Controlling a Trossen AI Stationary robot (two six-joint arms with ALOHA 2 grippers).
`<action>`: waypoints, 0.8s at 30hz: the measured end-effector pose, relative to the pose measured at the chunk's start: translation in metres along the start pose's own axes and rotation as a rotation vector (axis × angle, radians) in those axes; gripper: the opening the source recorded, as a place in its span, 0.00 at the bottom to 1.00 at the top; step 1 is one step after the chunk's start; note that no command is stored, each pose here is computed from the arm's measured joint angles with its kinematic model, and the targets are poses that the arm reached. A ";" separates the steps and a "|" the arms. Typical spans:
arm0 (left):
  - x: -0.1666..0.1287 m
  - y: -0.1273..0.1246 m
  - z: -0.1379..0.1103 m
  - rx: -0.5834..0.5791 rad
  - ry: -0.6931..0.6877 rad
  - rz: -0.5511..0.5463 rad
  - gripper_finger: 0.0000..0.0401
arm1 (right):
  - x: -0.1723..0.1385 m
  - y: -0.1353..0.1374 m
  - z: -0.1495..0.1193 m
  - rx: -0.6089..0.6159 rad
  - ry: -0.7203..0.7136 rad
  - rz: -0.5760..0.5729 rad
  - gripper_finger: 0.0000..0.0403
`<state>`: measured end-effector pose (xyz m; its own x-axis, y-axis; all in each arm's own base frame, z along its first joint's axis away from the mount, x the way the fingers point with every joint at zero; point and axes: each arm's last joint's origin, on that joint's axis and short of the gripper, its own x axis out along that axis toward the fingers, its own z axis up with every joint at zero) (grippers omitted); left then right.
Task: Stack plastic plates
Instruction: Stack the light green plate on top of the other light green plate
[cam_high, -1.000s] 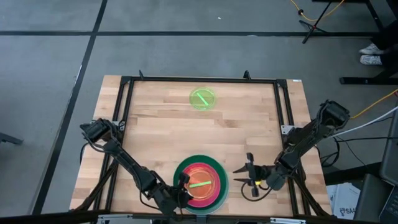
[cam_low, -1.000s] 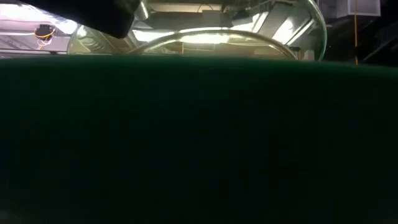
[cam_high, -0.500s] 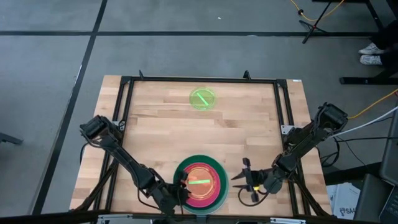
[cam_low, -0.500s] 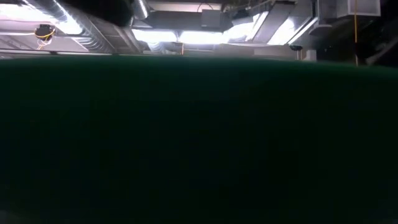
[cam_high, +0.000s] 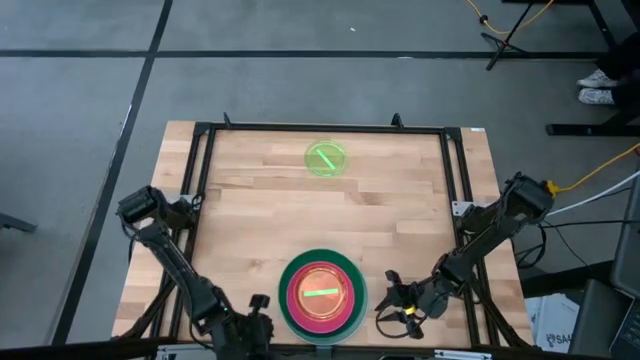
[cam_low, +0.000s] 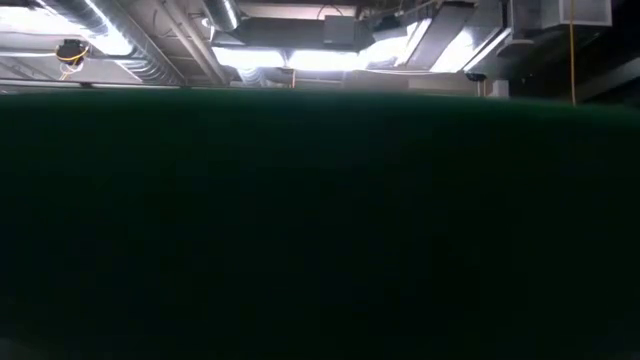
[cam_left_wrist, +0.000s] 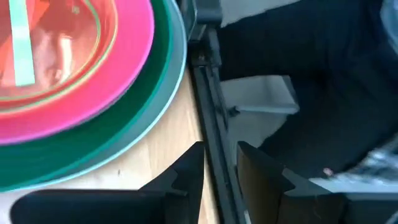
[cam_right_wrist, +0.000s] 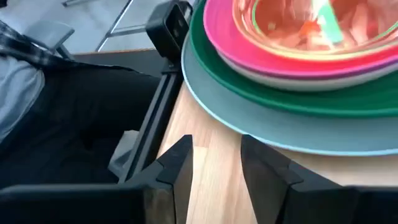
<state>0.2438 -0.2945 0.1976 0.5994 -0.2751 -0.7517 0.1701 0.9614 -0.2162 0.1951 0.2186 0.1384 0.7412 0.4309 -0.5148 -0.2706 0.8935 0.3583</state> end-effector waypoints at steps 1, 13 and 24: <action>0.003 -0.001 -0.007 0.004 -0.016 0.011 0.22 | 0.005 -0.001 -0.003 0.008 -0.001 0.002 0.31; 0.063 0.017 -0.042 -0.042 -0.063 0.059 0.22 | 0.053 0.008 -0.008 -0.084 0.026 0.007 0.31; 0.076 0.039 -0.026 -0.069 -0.145 0.154 0.22 | 0.062 -0.006 0.002 -0.096 0.064 -0.110 0.31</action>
<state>0.2759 -0.2778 0.1155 0.7212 -0.1167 -0.6828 0.0170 0.9884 -0.1510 0.2437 0.2396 0.1055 0.7299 0.3342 -0.5963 -0.2497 0.9424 0.2225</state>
